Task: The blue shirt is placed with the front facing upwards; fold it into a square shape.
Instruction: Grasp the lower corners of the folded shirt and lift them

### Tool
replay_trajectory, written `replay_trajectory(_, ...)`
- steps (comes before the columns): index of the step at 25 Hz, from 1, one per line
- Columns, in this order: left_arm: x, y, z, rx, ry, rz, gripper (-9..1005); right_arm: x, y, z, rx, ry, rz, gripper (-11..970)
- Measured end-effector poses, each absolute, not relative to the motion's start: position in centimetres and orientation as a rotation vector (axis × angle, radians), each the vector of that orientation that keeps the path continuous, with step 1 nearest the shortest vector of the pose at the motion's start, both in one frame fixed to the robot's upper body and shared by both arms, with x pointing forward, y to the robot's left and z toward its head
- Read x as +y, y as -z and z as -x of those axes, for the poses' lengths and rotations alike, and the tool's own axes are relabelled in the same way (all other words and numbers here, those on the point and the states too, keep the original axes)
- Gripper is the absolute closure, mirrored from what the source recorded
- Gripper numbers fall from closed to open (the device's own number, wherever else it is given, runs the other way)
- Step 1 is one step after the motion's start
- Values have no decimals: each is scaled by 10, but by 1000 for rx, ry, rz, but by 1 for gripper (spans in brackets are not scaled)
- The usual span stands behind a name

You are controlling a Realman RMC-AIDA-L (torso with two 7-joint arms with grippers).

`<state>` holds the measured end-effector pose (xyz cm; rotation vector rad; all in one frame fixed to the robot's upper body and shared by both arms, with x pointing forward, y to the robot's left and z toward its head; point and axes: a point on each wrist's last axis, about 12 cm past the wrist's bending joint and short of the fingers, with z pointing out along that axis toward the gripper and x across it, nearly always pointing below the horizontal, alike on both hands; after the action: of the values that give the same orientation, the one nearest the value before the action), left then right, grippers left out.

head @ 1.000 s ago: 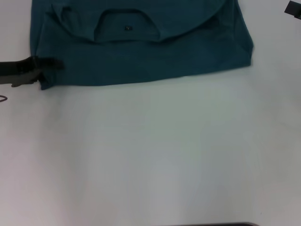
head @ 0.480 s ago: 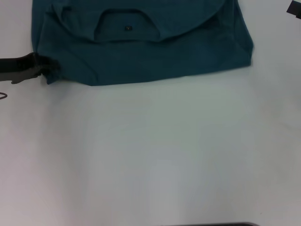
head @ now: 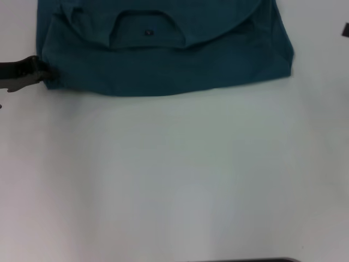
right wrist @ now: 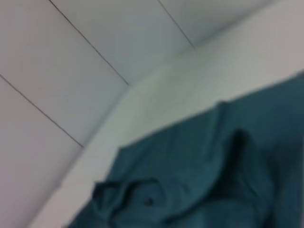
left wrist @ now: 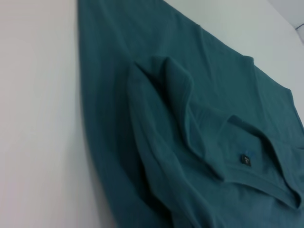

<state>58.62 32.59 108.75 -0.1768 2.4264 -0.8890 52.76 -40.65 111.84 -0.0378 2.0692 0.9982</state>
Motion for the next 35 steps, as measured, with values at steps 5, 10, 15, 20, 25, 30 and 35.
replay_trajectory(5, 326, -1089, -587, 2432, 885, 164, 961, -428, -1135, -531, 2182, -931, -4, 43)
replay_trajectory(10, 330, -1090, -585, 2441, 887, 155, 962, -429, -1142, -531, 2189, -922, 3, 46)
replay_trajectory(15, 334, -1096, -583, 2440, 889, 148, 963, -426, -1146, -538, 2284, -930, 7, 51)
replay_trajectory(20, 329, -1100, -584, 2446, 909, 109, 964, -411, -1155, -560, 2429, -886, 50, 56)
replay_trajectory(25, 327, -1107, -586, 2440, 908, 65, 963, -385, -1166, -588, 2491, -838, 123, 61)
replay_trajectory(30, 326, -1109, -586, 2441, 906, 44, 963, -372, -1169, -604, 2499, -813, 77, 66)
replay_trajectory(35, 321, -1111, -589, 2441, 911, 22, 962, -363, -1165, -609, 2534, -805, 38, 71)
